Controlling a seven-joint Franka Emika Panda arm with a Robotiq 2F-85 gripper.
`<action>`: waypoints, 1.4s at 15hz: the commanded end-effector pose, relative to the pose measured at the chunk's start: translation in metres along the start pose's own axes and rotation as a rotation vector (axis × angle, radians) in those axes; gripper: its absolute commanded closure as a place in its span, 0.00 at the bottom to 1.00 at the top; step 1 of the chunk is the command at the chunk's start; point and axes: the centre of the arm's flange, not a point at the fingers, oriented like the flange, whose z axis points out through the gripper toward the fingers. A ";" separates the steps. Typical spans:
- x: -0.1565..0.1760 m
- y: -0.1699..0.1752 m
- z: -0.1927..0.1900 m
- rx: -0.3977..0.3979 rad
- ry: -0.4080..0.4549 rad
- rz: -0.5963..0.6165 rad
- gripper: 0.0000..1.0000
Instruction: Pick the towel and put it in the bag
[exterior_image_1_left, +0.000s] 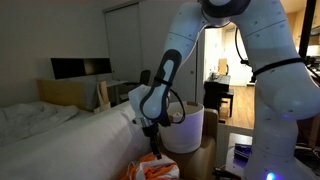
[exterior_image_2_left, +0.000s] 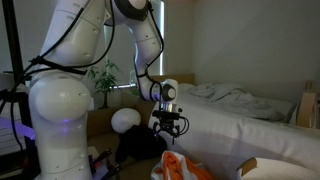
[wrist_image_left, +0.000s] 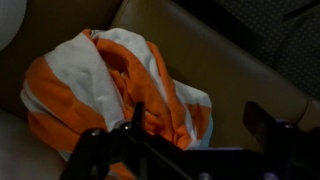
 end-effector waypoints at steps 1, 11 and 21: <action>0.008 0.004 0.024 -0.010 -0.067 0.009 0.00; -0.009 0.010 0.022 0.025 0.150 -0.025 0.00; -0.025 0.045 0.099 0.155 0.378 -0.170 0.00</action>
